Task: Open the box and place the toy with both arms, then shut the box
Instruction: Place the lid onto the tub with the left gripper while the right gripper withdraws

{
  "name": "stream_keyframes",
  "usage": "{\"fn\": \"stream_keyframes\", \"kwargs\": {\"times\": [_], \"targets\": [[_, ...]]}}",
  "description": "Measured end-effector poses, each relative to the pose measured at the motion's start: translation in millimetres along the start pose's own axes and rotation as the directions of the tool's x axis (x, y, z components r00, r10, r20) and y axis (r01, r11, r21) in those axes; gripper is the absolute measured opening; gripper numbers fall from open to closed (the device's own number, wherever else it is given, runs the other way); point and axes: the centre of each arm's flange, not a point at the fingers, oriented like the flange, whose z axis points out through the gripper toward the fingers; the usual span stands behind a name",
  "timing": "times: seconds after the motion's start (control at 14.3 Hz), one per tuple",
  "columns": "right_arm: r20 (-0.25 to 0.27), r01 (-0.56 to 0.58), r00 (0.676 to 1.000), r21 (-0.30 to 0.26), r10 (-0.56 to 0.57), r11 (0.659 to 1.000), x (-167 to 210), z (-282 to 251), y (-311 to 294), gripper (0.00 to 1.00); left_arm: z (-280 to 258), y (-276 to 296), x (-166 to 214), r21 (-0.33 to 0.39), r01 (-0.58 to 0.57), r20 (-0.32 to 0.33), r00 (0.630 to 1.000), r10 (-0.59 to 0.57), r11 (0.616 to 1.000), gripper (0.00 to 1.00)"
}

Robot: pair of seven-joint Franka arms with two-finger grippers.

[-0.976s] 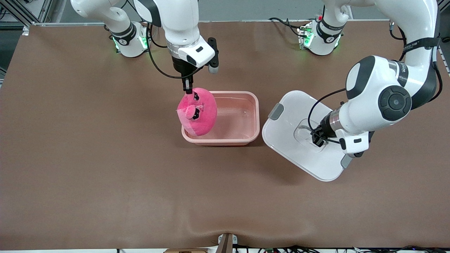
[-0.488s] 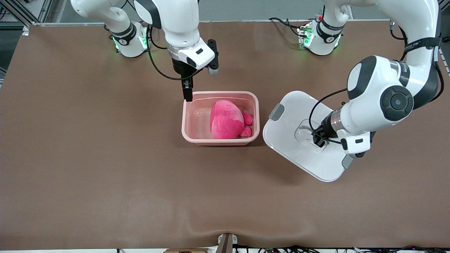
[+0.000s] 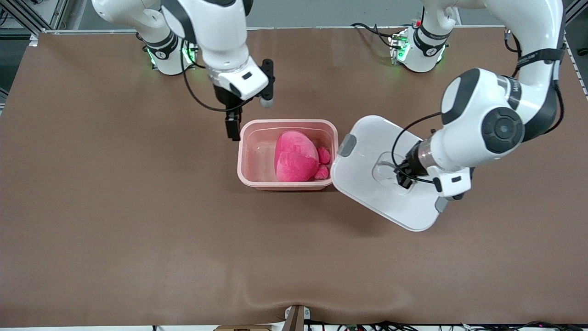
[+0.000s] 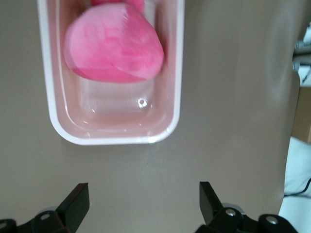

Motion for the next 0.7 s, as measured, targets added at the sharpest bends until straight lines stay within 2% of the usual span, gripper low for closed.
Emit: {"fn": "stream_keyframes", "kwargs": {"times": [0.14, 0.28, 0.49, 0.7], "targets": [[0.018, -0.064, 0.998, 0.019, 0.064, 0.998, -31, 1, 19, 1.0, 5, 3, -36, -0.002, 0.053, -0.001, 0.999, -0.053, 0.999, 0.07], [0.029, -0.149, 0.989, 0.029, 0.148, 0.988, -60, -2, 33, 1.0, 8, 8, -76, -0.036, 0.105, -0.001, 0.994, -0.105, 0.994, 0.07], [0.031, -0.299, 0.954, 0.049, 0.298, 0.953, -95, 2, 50, 1.0, 10, 15, -127, -0.113, 0.207, 0.019, 0.978, -0.206, 0.972, 0.07], [0.021, -0.382, 0.924, 0.081, 0.382, 0.92, -125, 7, 65, 1.0, 26, 19, -176, -0.18, 0.286, -0.012, 0.956, -0.292, 0.941, 0.07]]}}
